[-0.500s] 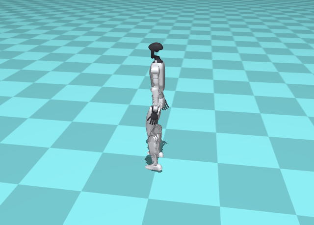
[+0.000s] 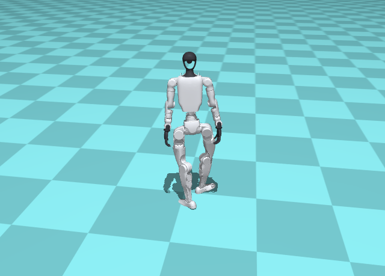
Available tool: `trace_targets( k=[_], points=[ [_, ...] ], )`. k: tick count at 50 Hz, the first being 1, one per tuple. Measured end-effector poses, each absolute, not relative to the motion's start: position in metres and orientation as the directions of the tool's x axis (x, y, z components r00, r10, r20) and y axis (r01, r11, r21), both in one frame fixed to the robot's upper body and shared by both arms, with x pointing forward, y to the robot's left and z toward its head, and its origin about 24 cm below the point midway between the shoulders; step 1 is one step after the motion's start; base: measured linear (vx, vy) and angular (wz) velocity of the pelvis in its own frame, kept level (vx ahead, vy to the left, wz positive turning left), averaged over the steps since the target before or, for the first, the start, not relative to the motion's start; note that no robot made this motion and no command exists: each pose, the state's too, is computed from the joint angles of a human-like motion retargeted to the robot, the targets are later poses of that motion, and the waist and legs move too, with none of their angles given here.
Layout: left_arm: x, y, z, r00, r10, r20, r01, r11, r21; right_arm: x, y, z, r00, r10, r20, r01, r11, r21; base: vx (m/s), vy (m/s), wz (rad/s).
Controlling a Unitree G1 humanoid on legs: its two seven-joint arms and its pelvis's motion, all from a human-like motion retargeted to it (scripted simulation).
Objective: In place motions
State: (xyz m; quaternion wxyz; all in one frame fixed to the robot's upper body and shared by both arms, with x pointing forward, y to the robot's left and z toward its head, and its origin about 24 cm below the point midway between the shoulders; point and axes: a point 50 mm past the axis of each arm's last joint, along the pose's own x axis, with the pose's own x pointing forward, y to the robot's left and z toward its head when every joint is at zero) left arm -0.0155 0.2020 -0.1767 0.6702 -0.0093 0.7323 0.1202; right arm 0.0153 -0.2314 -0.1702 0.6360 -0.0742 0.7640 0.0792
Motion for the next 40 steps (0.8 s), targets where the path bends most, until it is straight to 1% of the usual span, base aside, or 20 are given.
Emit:
trace_targets(
  k=[3,7,10,13,18,22,27,31,35,40],
  points=[
    [-0.019,0.195,-0.178,-0.117,0.131,-0.984,-0.190,0.970,0.152,0.015,-0.228,-0.170,-0.177,0.041,-0.983,-0.081,0.995,0.056,0.18,-0.31,-2.75],
    [-0.009,0.193,-0.179,-0.086,0.140,-0.986,-0.166,0.974,0.153,0.009,-0.225,-0.170,-0.162,0.078,-0.984,0.095,0.993,0.063,0.25,-0.25,-2.57],
    [-0.006,0.192,-0.180,-0.058,0.146,-0.988,-0.170,0.973,0.154,-0.008,-0.222,-0.170,-0.201,0.085,-0.976,0.160,0.986,0.053,0.43,-0.28,-1.76],
    [0.000,0.191,-0.180,-0.038,0.155,-0.987,-0.176,0.972,0.159,-0.022,-0.215,-0.170,-0.255,0.103,-0.961,0.170,0.984,0.061,0.38,-0.30,-1.04],
    [0.015,0.187,-0.181,0.023,0.145,-0.989,-0.212,0.968,0.137,-0.031,-0.203,-0.170,-0.306,0.117,-0.945,0.079,0.992,0.097,0.35,-0.22,-1.54],
    [0.034,0.185,-0.180,0.088,0.145,-0.986,-0.207,0.971,0.124,-0.023,-0.196,-0.172,-0.313,0.127,-0.941,-0.031,0.989,0.144,0.24,-0.13,-1.96],
    [0.050,0.177,-0.180,0.141,0.126,-0.982,-0.238,0.967,0.090,0.008,-0.193,-0.175,-0.248,0.103,-0.963,-0.221,0.962,0.160,0.13,-0.06,-1.91],
    [0.054,0.176,-0.179,0.156,0.120,-0.980,-0.185,0.978,0.091,0.031,-0.192,-0.176,-0.175,0.093,-0.980,-0.340,0.929,0.149,0.12,0.04,-1.48],
    [0.053,0.173,-0.179,0.137,0.109,-0.985,-0.149,0.985,0.088,0.045,-0.192,-0.176,-0.125,0.089,-0.988,-0.384,0.914,0.131,0.17,0.07,-1.49],
    [0.032,0.171,-0.181,0.067,0.102,-0.993,-0.146,0.985,0.091,0.037,-0.193,-0.176,-0.166,0.091,-0.982,-0.371,0.917,0.148,0.25,0.09,-1.30]
  ],
)
